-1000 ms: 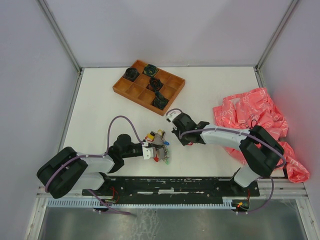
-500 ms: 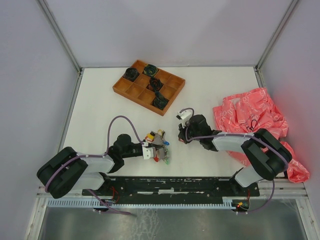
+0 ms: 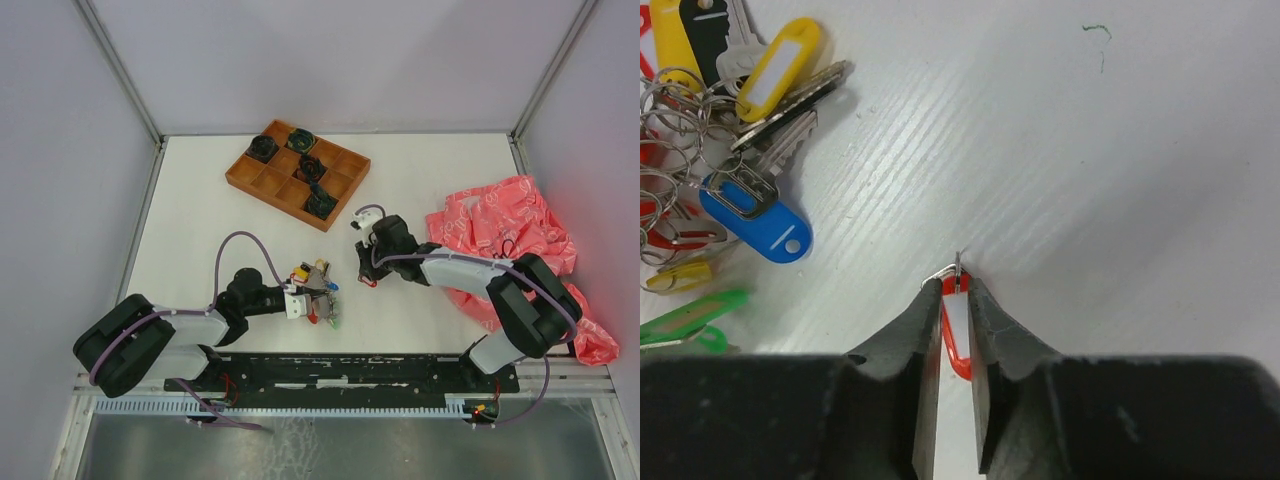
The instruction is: Put the keys on the keyring
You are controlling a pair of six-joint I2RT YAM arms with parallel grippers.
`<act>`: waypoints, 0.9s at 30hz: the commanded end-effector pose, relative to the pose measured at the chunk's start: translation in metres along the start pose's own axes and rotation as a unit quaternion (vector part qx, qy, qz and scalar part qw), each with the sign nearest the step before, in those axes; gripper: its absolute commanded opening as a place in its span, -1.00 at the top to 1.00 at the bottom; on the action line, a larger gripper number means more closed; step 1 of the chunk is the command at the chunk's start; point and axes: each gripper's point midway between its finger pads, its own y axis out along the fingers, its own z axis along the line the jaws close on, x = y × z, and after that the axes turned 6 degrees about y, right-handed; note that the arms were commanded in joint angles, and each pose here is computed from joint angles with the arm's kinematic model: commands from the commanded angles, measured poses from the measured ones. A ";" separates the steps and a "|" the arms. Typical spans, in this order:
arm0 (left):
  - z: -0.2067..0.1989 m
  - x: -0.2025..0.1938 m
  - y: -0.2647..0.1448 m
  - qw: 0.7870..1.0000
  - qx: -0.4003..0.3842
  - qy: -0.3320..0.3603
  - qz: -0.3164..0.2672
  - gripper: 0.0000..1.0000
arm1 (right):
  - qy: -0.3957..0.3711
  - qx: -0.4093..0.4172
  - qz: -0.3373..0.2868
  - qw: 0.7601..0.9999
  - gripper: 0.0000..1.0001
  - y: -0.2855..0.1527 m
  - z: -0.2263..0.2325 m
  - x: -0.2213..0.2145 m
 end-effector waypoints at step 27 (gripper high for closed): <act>0.011 0.019 0.002 0.999 0.015 0.011 -0.031 0.95 | 0.079 -0.060 0.169 0.981 0.30 0.006 0.001 0.013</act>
